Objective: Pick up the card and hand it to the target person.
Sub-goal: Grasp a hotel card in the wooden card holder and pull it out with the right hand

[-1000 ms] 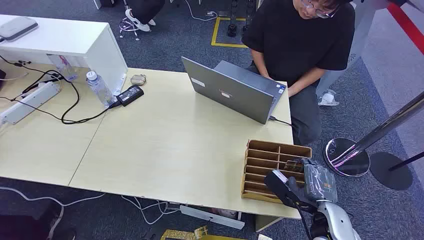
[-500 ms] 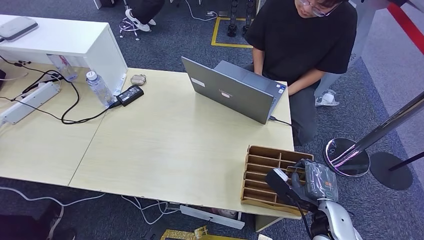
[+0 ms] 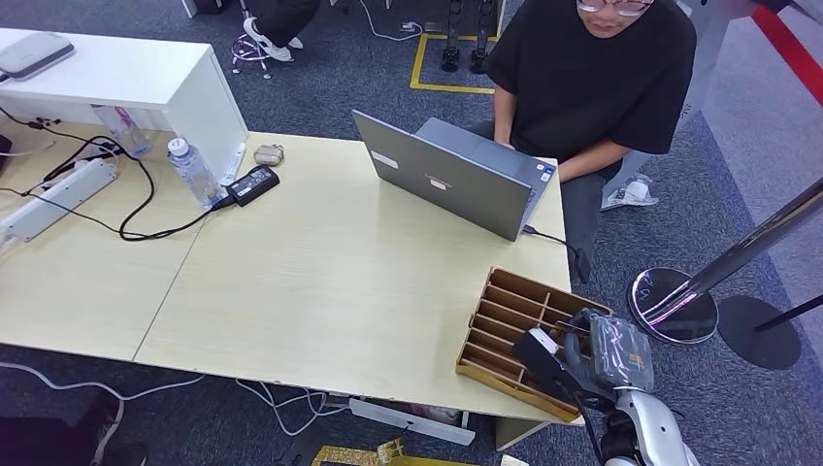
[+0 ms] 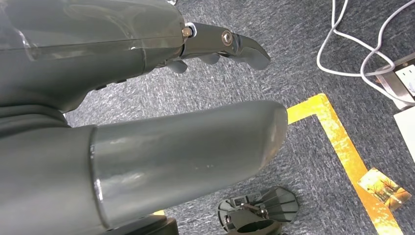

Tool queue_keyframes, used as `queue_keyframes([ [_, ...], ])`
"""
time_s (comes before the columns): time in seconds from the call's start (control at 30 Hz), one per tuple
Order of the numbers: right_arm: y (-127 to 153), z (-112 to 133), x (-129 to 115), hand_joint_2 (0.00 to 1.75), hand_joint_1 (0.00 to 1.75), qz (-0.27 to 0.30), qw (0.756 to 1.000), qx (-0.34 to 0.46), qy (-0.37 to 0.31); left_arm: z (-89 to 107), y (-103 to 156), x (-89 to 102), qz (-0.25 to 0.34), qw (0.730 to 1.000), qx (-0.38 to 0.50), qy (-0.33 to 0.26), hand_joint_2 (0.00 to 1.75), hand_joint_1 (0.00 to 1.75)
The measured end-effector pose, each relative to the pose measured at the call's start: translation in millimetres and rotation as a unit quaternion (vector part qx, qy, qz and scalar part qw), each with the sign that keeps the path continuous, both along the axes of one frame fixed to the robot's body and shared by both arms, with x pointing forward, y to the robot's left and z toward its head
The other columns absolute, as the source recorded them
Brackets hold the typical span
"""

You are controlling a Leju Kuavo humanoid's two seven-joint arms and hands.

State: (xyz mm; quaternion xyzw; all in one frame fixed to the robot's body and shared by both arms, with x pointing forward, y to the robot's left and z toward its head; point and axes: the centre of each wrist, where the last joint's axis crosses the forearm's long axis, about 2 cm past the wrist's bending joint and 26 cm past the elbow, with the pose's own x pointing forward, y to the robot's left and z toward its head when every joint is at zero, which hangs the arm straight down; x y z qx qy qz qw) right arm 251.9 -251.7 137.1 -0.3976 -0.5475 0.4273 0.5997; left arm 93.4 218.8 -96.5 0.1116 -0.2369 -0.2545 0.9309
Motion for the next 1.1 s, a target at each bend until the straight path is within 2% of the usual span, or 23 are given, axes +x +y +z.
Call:
queue_keyframes([
  [0.6, 1, 3, 2, 1.75, 1.41, 0.003, 1.000, 0.006, -0.015, 0.3, 0, 1.6, -0.002, 1.000, -0.003, -0.002, 0.00, 0.00],
  [1.0, 11, 36, 6, 1.75, 1.28, 0.022, 0.997, 0.006, -0.073, 0.4, 0, 1.8, -0.003, 1.000, -0.004, -0.002, 0.00, 0.00],
  [1.1, 13, 46, 7, 1.75, 1.30, 0.027, 0.996, 0.008, -0.089, 0.4, 0, 1.8, -0.003, 1.000, -0.004, -0.002, 0.00, 0.00],
])
